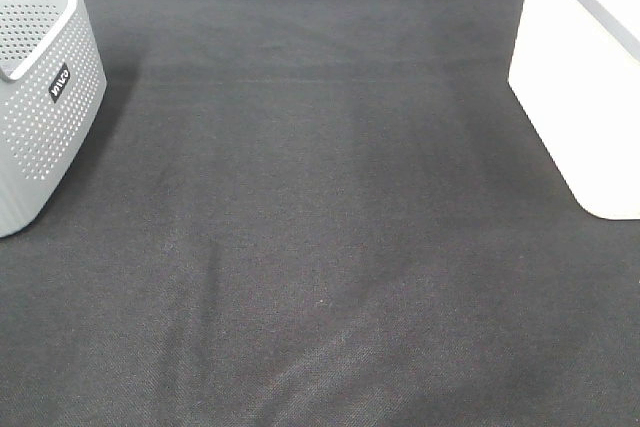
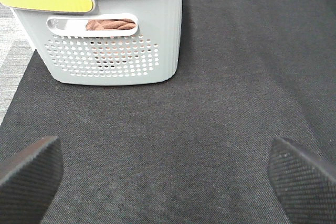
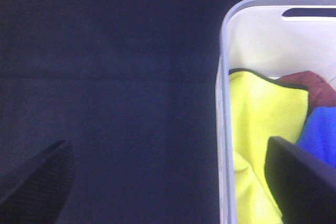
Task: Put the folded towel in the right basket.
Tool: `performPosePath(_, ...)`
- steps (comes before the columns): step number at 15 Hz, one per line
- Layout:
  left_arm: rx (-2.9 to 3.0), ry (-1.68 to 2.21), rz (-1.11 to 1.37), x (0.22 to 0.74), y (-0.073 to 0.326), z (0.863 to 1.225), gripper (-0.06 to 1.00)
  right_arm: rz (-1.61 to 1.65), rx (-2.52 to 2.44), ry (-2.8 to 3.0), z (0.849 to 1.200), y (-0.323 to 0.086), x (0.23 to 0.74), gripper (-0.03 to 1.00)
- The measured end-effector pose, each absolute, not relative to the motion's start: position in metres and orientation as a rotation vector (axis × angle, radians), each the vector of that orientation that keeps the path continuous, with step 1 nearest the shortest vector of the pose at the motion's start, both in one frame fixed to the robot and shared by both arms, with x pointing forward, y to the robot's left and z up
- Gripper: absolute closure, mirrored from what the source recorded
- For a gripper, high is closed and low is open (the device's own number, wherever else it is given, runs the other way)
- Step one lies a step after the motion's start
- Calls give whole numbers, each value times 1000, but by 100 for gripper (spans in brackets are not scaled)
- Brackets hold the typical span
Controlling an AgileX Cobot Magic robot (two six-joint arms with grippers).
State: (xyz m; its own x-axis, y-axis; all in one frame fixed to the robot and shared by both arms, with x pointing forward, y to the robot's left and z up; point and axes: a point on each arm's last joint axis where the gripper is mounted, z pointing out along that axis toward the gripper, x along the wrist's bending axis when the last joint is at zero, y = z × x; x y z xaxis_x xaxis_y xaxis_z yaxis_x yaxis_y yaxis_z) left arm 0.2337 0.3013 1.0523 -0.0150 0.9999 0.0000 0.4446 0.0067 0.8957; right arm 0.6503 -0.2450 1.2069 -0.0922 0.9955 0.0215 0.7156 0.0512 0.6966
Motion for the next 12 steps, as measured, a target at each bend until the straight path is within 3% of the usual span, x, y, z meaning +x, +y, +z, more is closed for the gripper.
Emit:
performPosePath(3, 1530, 1554, 963, 234, 301, 1052, -4, 711, 1779, 1892, 1209, -253, 590, 1)
performPosePath(10, 1530, 1554, 963, 234, 301, 1052, -4, 709, 1805, 1851, 1139, -278, 419, 1)
performPosePath(12, 1530, 1554, 963, 234, 301, 1052, -4, 716, 1801, 1846, 1131, -280, 401, 1)
